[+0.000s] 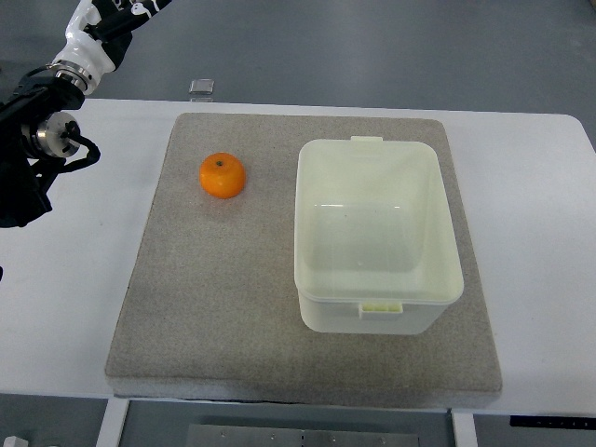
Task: Put orange in box with left hand
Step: 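Raise the left hand and swing it over the orange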
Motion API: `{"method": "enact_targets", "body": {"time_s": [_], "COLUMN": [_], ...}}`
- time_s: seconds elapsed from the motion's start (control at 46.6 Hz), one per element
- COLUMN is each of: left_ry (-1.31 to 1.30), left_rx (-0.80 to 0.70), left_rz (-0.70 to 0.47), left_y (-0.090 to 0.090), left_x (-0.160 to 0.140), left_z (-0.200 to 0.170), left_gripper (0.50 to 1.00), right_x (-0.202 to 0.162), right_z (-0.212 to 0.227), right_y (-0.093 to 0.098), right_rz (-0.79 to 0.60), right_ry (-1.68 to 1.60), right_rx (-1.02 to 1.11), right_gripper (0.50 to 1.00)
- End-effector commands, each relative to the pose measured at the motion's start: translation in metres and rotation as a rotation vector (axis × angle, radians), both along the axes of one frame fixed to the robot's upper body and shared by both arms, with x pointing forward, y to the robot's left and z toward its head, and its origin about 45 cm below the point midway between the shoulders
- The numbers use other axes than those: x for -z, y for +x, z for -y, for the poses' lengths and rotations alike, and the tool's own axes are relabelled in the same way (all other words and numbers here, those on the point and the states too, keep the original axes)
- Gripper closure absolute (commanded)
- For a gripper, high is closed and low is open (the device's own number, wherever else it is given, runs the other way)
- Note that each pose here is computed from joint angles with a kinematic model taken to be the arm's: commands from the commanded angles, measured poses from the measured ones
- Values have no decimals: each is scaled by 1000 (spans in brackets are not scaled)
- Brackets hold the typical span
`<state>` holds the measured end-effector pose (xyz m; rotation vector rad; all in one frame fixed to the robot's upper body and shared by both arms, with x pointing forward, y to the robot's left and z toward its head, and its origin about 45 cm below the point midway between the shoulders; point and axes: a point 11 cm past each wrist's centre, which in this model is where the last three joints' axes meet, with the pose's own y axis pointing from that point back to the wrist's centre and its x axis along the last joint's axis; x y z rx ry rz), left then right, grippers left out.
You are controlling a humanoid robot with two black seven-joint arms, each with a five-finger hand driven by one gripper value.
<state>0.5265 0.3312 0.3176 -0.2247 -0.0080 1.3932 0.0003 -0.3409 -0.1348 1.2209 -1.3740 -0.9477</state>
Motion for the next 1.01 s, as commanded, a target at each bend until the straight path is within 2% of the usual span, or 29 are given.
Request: {"method": "enact_targets", "body": {"time_s": [0.0, 0.129, 0.407, 0.579, 0.793, 0.986], "left_ry": [72, 216, 573, 748, 955, 1129], "left_rx": [29, 81, 328, 406, 578, 677], "left_rz": [-11, -23, -65, -54, -57, 3], "left_y": [1, 2, -2, -2, -9, -14], "left_x": [-1, -6, -2, -10, -26, -34], "left_z": [5, 11, 41, 54, 68, 84], "left_gripper": [508, 510, 508, 508, 508, 510], "right_x": [0, 0, 0, 0, 0, 0], "right_z": [0, 1, 0, 0, 0, 1], "right_y": [0, 0, 0, 0, 0, 0], "right_rz": [1, 1, 1, 1, -1, -1], "right_ry": [1, -2, 1, -1, 1, -2], "right_rx": [0, 0, 0, 0, 0, 0], "right_gripper": [568, 568, 568, 568, 568, 568]}}
